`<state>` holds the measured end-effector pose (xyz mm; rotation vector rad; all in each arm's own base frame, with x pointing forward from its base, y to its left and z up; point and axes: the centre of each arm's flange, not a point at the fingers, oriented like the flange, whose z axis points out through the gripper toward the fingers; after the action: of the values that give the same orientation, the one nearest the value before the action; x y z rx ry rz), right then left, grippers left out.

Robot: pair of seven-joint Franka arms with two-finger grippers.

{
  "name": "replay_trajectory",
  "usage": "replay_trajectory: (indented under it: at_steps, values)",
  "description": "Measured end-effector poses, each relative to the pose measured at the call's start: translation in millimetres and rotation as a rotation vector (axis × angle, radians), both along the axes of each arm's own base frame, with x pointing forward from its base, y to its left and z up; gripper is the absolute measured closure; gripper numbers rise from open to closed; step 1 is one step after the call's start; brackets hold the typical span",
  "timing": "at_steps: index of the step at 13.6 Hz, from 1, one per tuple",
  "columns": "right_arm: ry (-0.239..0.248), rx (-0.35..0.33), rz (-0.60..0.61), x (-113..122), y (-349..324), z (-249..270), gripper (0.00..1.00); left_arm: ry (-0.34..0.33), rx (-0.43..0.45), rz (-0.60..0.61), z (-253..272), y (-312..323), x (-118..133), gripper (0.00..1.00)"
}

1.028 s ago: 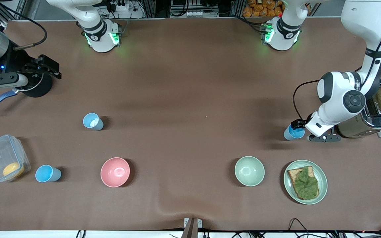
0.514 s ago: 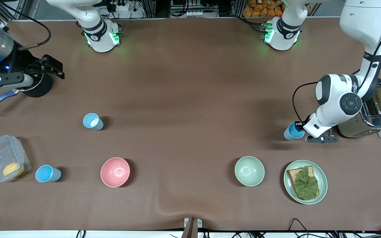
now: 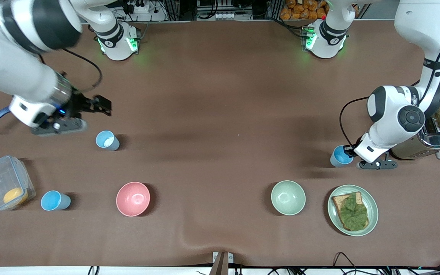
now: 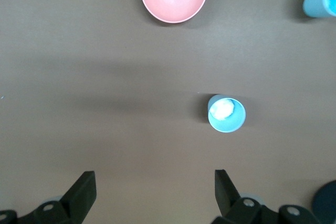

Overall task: Stack blue cups with both arms
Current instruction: 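Reach the right gripper to the white-lined blue cup and grasp it, then lift the blue cup with the left gripper while the right gripper holds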

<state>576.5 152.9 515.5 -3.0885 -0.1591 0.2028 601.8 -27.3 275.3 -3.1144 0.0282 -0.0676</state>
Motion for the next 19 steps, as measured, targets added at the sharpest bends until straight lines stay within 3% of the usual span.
replay_trajectory:
  at_steps: [2, 7, 11, 19]
  values:
    - [0.008, -0.008, -0.014, -1.0, -3.2, -44.4, 0.00, -0.026, -0.005, -0.009, 14.8, -8.0, 2.9, 0.97]
    - [-0.041, -0.046, -0.038, -15.0, -62.6, -147.3, 0.00, -0.030, -0.005, -0.028, 53.0, -21.0, 3.3, 0.97]
    - [-0.055, -0.047, -0.022, -21.0, -96.5, -185.5, 0.00, -0.014, -0.007, -0.038, 91.9, -41.2, 5.0, 0.97]
    - [-0.051, -0.042, -0.011, -5.1, -88.4, -246.1, 0.00, -0.009, -0.016, -0.047, 117.3, -69.1, 7.0, 0.97]
